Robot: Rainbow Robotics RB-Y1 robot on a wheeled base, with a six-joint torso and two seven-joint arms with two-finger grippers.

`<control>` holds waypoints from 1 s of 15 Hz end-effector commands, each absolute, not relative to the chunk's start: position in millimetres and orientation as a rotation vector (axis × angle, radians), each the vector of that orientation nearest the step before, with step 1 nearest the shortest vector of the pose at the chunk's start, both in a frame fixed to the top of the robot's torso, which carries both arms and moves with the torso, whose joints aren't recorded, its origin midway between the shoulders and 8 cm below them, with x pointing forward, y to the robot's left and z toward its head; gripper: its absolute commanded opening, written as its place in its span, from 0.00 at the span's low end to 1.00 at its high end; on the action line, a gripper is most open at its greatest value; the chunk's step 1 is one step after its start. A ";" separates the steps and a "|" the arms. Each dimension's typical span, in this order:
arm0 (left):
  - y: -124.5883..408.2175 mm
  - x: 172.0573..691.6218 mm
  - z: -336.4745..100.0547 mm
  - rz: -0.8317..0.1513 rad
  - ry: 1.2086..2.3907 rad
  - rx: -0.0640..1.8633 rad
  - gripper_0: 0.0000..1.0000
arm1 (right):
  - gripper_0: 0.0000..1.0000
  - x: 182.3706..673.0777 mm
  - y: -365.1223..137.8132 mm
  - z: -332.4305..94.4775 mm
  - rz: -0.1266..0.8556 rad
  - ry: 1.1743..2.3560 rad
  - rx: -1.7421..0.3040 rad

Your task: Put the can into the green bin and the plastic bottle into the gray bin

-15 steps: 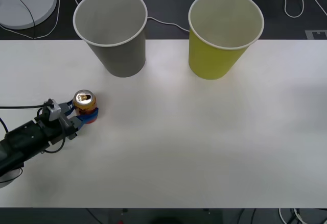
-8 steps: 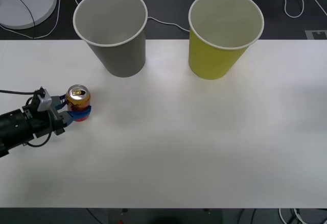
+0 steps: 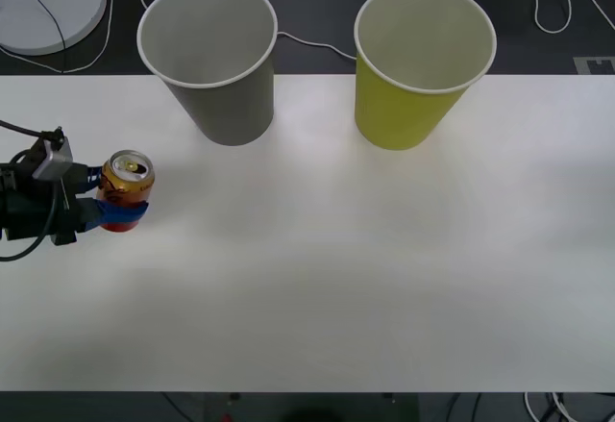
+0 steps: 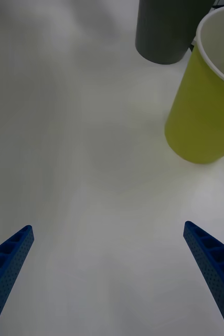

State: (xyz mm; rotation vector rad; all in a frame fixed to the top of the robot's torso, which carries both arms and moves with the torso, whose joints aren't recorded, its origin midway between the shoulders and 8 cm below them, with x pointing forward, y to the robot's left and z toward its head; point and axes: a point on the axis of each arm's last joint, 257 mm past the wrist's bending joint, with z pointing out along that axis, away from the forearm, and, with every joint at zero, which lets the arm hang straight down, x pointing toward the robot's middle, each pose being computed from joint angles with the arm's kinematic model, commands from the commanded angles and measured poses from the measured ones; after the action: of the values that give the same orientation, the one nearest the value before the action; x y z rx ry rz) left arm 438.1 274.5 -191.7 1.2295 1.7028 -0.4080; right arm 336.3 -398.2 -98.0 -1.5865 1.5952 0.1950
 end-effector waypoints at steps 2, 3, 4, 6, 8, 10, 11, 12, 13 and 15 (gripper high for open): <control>276.2 418.5 -159.7 -0.365 1.767 1.345 0.00 | 1.00 336.3 -398.2 -98.0 0.195 1.595 -1.586; 274.0 414.7 -151.0 -0.349 1.781 1.365 0.00 | 1.00 336.3 -398.2 -98.0 0.195 1.595 -1.586; 268.0 410.2 -141.2 -0.335 1.793 1.384 0.00 | 1.00 336.3 -398.2 -98.0 0.195 1.595 -1.586; 253.7 398.2 -123.2 -0.309 1.831 1.407 0.00 | 1.00 336.3 -398.2 -98.0 0.195 1.595 -1.586; 242.8 390.4 -106.5 -0.305 1.870 1.397 0.01 | 1.00 336.3 -398.2 -98.0 0.195 1.595 -1.586; 238.7 392.5 -92.8 -0.322 1.884 1.366 0.00 | 1.00 336.3 -398.2 -98.0 0.195 1.595 -1.586; 237.5 396.8 -84.0 -0.311 1.892 1.354 0.00 | 1.00 336.3 -398.2 -98.0 0.195 1.595 -1.586; 235.7 399.0 -78.8 -0.297 1.905 1.367 0.00 | 1.00 336.3 -398.2 -98.0 0.195 1.595 -1.586; 231.4 401.5 -71.5 -0.274 1.912 1.392 0.01 | 1.00 336.3 -398.2 -98.0 0.195 1.595 -1.586; 214.5 406.2 -58.9 -0.253 1.921 1.437 0.00 | 1.00 336.3 -398.2 -98.0 0.195 1.595 -1.586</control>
State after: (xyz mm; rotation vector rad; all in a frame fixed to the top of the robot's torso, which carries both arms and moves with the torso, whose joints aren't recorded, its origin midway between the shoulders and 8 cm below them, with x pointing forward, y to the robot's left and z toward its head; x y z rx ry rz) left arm 404.9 219.8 -62.2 1.4252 1.9166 -0.2570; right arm 336.3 -398.2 -98.0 -1.5864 1.5952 0.1950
